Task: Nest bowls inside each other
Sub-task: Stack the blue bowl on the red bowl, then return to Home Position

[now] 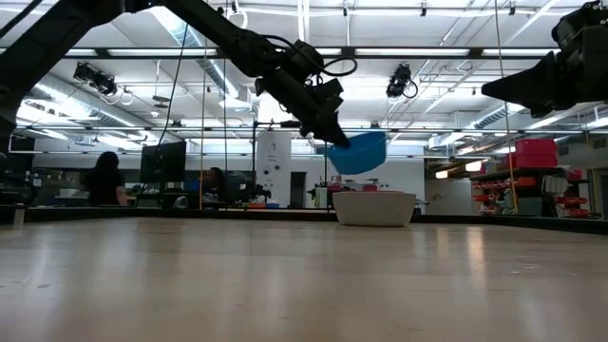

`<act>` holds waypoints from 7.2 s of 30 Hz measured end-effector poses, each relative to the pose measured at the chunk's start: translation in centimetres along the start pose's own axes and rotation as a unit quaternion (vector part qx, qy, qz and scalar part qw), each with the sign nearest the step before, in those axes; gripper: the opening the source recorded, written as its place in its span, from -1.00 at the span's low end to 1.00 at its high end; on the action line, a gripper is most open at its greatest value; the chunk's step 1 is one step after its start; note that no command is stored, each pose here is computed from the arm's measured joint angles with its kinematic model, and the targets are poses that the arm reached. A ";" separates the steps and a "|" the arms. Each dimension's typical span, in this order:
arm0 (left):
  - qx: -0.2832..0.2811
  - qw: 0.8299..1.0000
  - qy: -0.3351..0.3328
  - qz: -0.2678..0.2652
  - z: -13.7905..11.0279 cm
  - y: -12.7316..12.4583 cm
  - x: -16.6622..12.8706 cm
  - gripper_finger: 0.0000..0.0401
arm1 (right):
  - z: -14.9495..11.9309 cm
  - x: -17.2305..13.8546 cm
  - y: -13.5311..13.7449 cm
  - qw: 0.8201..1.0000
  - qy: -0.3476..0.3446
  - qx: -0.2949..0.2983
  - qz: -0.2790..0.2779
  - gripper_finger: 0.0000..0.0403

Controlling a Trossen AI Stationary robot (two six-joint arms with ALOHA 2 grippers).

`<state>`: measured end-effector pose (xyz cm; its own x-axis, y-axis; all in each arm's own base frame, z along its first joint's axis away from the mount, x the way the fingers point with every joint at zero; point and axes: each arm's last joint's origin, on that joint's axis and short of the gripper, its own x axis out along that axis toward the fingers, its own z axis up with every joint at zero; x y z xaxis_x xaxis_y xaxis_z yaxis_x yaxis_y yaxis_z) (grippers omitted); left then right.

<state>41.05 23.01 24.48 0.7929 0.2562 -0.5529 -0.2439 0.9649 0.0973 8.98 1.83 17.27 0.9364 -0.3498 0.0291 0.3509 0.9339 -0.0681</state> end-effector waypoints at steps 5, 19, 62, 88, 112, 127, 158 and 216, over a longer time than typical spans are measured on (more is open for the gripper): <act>-0.001 1.000 -0.001 -0.004 0.5 0.3 -0.4 -0.97 | 0.0 0.0 0.0 1.000 0.000 0.000 0.000 -0.95; 0.003 1.000 0.019 -0.019 -0.5 0.0 2.4 -0.97 | 0.0 0.0 0.0 1.000 0.000 0.000 0.001 -0.95; -0.016 0.996 0.081 -0.014 -0.1 -0.2 5.3 -0.10 | 0.0 0.0 0.0 1.000 0.000 0.000 0.004 -0.95; -0.159 0.981 0.060 0.094 -1.5 0.1 6.1 -0.98 | 0.0 0.0 0.0 1.000 0.000 0.000 0.004 -0.95; -0.020 0.994 0.042 0.096 0.3 -4.9 6.3 -1.00 | 0.0 0.0 0.0 1.000 0.000 0.000 0.004 -0.95; -0.060 0.993 0.057 0.085 -0.6 -3.7 6.7 -1.00 | 0.0 0.0 0.0 1.000 0.000 0.000 0.004 -0.95; 0.067 0.990 -0.019 0.119 5.3 -10.0 1.7 -1.00 | 0.0 0.0 0.0 1.000 0.000 -0.001 0.004 -0.95; -0.027 0.914 -0.369 -0.165 -23.9 -16.2 -28.0 -0.77 | 0.0 0.0 0.0 1.000 0.001 -0.001 0.004 -0.95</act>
<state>9.41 -1.16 18.61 0.9843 -0.0599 0.1658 0.0650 0.9976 -0.0256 9.01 1.86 17.25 0.9392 -0.3422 0.0274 0.3433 0.9366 -0.0702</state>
